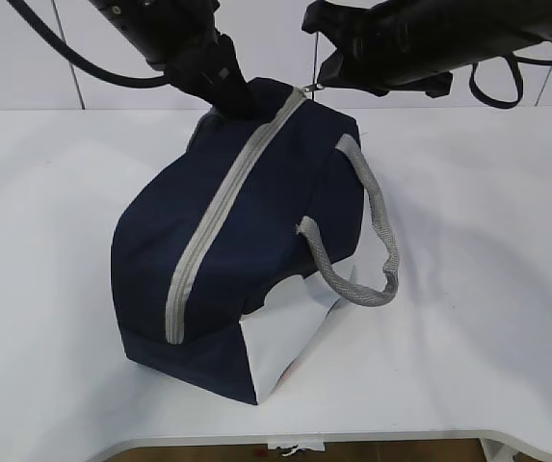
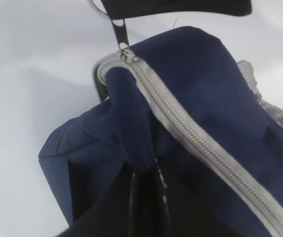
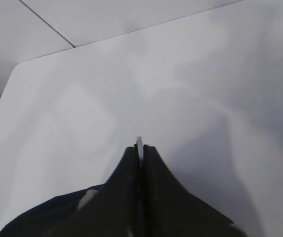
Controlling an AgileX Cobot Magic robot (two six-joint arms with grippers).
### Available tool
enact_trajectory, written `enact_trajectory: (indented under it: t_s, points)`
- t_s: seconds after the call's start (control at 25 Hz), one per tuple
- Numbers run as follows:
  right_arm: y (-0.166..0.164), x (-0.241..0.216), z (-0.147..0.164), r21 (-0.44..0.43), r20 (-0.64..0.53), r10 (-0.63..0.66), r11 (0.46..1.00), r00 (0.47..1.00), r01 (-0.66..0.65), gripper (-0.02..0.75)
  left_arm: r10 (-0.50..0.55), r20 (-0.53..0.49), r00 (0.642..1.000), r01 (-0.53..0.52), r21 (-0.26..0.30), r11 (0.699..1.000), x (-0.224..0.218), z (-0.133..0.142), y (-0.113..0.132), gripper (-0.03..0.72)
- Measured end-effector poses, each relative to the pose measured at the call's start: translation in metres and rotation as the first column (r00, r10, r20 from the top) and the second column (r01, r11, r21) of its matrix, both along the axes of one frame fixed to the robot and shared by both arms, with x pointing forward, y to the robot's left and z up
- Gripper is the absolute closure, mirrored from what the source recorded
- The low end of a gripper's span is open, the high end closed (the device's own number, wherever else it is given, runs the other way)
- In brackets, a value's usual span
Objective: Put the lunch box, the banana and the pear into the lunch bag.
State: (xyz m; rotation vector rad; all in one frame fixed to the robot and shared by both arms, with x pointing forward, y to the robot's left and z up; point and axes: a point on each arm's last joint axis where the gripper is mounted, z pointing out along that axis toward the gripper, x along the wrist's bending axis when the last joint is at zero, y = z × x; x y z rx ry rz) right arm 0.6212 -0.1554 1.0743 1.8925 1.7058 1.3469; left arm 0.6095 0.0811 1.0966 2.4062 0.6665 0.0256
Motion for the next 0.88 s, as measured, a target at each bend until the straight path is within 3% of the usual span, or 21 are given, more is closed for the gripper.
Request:
enact_trajectory:
  t_s: [0.4, 0.88]
  points:
    - [0.001, 0.004, 0.010, 0.030, 0.014, -0.004, 1.000, 1.000, 0.004, 0.749, -0.005, 0.013, 1.000, 0.005, 0.004, 1.000, -0.002, 0.003, 0.000, 0.675]
    - [0.004, 0.017, -0.014, 0.024, -0.040, -0.014, 1.000, 0.999, 0.015, 0.749, 0.000, 0.030, 1.000, -0.001, 0.009, 1.000, -0.001, 0.004, 0.001, 0.676]
